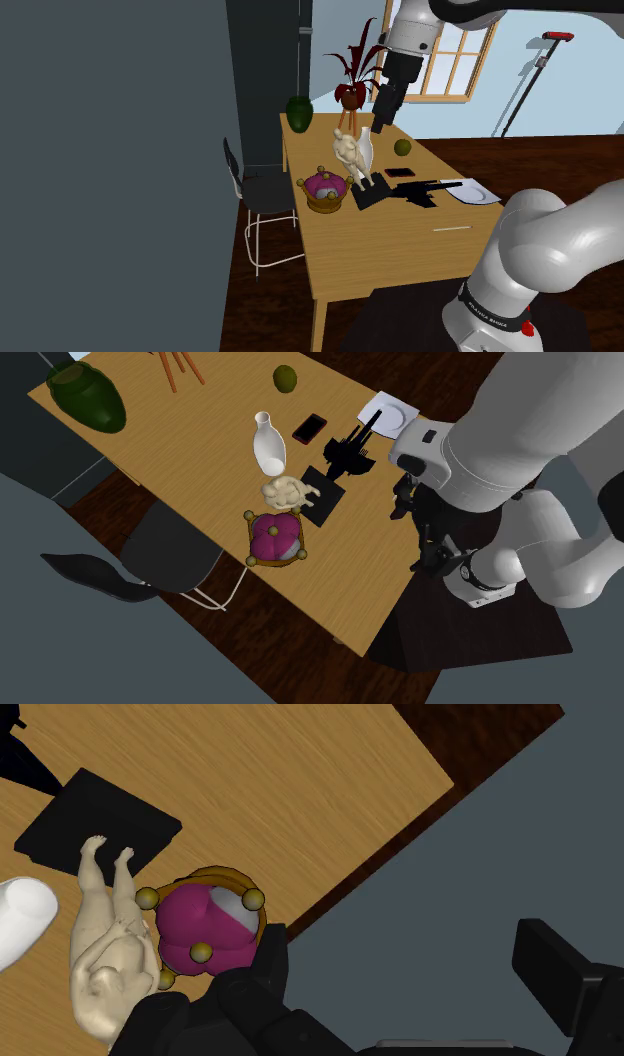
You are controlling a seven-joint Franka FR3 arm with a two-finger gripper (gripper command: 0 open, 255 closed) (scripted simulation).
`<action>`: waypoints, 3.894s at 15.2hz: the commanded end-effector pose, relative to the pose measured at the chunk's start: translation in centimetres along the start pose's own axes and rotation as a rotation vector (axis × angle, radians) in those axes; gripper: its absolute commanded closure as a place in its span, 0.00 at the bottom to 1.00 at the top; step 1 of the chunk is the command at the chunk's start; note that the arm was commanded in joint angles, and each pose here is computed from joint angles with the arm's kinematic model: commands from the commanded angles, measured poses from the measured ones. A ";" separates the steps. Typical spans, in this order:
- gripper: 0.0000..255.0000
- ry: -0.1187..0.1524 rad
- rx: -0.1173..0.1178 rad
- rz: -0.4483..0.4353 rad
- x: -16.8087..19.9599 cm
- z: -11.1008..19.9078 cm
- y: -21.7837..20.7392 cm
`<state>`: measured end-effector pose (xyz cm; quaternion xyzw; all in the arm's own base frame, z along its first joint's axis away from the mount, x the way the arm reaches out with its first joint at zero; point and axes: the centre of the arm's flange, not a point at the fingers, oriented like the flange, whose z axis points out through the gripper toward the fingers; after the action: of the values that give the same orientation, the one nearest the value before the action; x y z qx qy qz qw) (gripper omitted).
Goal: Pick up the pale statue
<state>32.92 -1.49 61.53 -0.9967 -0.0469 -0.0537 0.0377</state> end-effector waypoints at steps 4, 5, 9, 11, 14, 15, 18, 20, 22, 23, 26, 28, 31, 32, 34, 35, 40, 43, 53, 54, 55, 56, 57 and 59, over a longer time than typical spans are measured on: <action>0.00 -0.029 -0.023 -0.039 1.8 1.7 2.9; 0.00 -0.039 -0.031 -0.052 2.4 2.3 3.9; 0.00 -0.078 -0.062 -0.104 4.9 4.5 7.8; 0.00 -0.098 -0.078 -0.129 6.2 5.6 9.7; 0.00 -0.127 -0.101 -0.168 8.2 7.3 12.5; 0.00 -0.137 -0.109 -0.181 8.9 7.9 13.5; 0.00 -0.166 -0.132 -0.220 10.9 9.5 16.3; 0.00 -0.186 -0.147 -0.246 12.4 10.6 18.1; 0.00 -0.205 -0.163 -0.272 13.8 11.7 19.9; 0.00 -0.215 -0.171 -0.285 14.5 12.3 20.8; 0.00 -0.245 -0.194 -0.324 16.8 13.9 23.5; 0.00 -0.247 -0.196 -0.327 16.9 14.6 23.7; 0.00 -0.247 -0.196 -0.327 16.7 16.2 23.8; 0.00 -0.247 -0.196 -0.327 16.6 16.7 23.9; 0.00 -0.247 -0.196 -0.327 16.5 18.0 23.9; 0.00 -0.247 -0.196 -0.327 16.5 18.0 23.9; 1.00 -0.247 -0.196 -0.327 16.5 18.0 24.0; 1.00 -0.247 -0.196 -0.327 16.5 18.0 24.0; 1.00 -0.247 -0.196 -0.327 16.9 14.4 23.7; 1.00 -0.247 -0.196 -0.327 17.0 13.9 23.6; 1.00 -0.247 -0.196 -0.327 17.0 13.3 23.6; 1.00 -0.247 -0.196 -0.327 17.1 12.8 23.6; 1.00 -0.247 -0.196 -0.327 17.1 12.3 23.5; 1.00 -0.247 -0.196 -0.327 17.3 11.2 23.5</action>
<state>53.55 -22.33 50.05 -0.9738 -0.2066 0.0603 -0.0738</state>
